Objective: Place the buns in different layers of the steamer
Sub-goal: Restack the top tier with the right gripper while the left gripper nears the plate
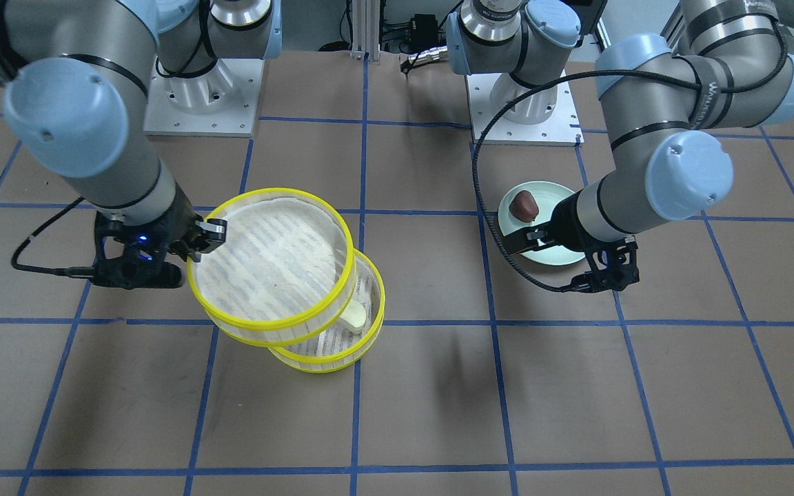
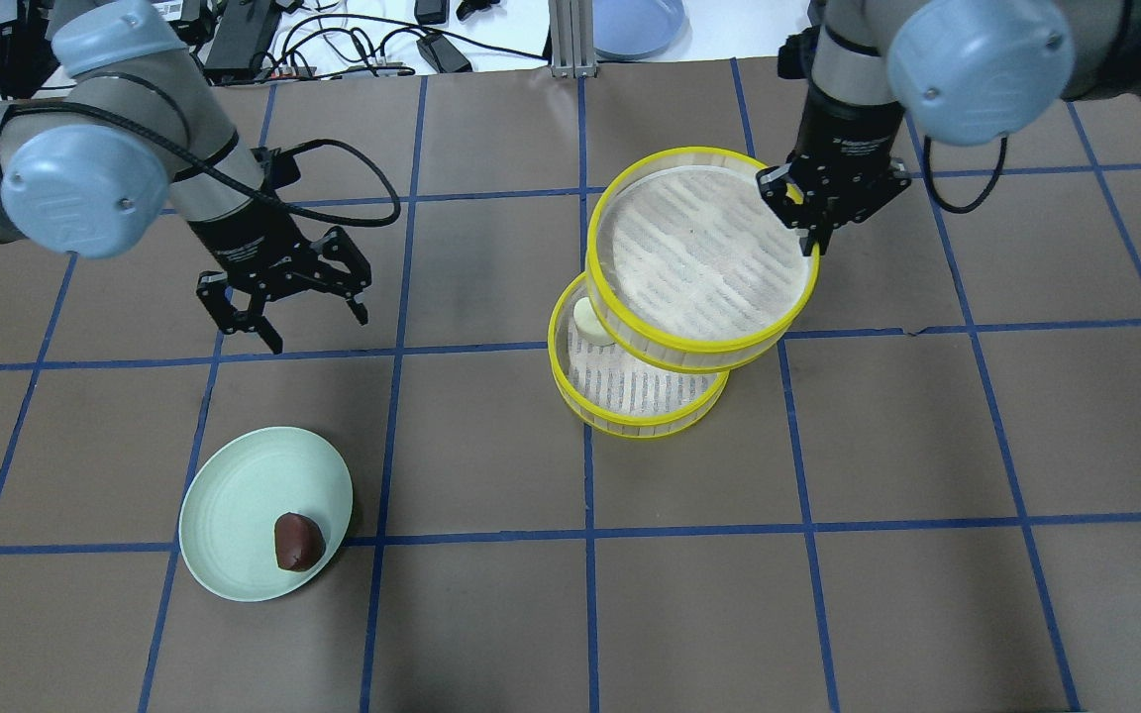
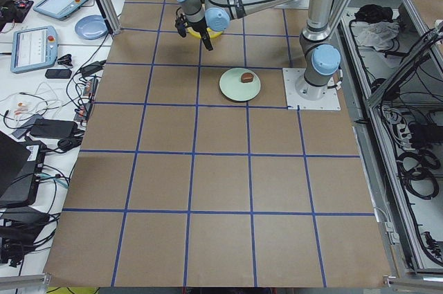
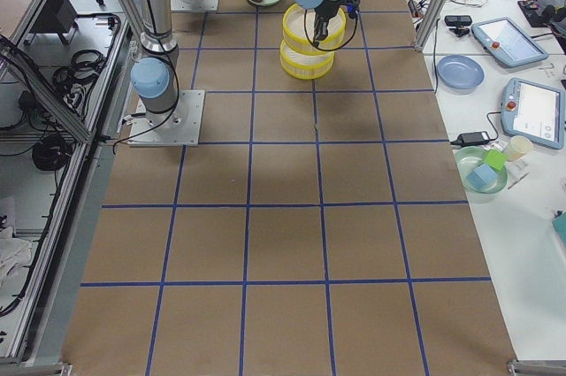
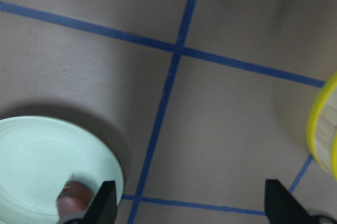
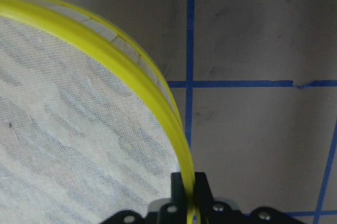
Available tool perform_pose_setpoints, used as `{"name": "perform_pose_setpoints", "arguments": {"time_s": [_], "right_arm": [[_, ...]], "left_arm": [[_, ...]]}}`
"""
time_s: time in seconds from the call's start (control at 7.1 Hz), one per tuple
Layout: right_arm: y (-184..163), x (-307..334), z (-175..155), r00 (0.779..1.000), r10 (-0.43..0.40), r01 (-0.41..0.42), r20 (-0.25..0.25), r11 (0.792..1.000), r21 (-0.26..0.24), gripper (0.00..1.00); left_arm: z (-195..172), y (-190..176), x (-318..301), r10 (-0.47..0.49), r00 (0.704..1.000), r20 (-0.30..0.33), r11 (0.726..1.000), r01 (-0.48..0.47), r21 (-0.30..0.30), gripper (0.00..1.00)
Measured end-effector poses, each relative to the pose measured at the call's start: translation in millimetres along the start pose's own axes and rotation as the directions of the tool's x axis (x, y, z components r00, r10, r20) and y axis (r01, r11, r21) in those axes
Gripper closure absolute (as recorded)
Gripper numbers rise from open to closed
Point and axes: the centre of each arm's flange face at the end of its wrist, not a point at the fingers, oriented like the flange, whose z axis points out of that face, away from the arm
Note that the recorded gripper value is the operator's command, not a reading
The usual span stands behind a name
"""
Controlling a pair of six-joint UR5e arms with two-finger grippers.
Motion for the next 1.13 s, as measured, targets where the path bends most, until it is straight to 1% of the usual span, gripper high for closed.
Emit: {"name": "perform_pose_setpoints", "arguments": {"time_s": [0.14,0.28,0.42,0.56,0.85,1.13], "right_arm": [[-8,-17,15,1.000,0.003,-0.003,-0.005,1.000,-0.001,0.98],[-14,-26,30,1.000,0.003,-0.003,-0.011,1.000,-0.003,0.98],[-15,-31,43,1.000,-0.002,0.002,-0.021,1.000,-0.007,0.98],[-15,-35,54,0.999,-0.008,0.008,-0.032,1.000,-0.005,0.98],[-13,-38,64,0.999,-0.013,0.013,-0.039,1.000,-0.006,0.98],[-13,-41,76,0.999,-0.017,0.016,-0.034,1.000,-0.018,0.98]], "left_arm": [[18,2,-25,-0.025,1.000,-0.003,0.997,0.025,-0.075,0.00],[44,8,-39,-0.035,0.999,0.001,0.989,0.035,-0.146,0.00],[69,13,-48,-0.043,0.999,0.003,0.977,0.043,-0.208,0.00],[87,17,-57,-0.057,0.998,0.001,0.965,0.055,-0.257,0.00],[114,17,-73,-0.079,0.997,-0.013,0.943,0.071,-0.326,0.02],[133,12,-80,-0.076,0.997,-0.019,0.927,0.063,-0.370,0.02]]}}
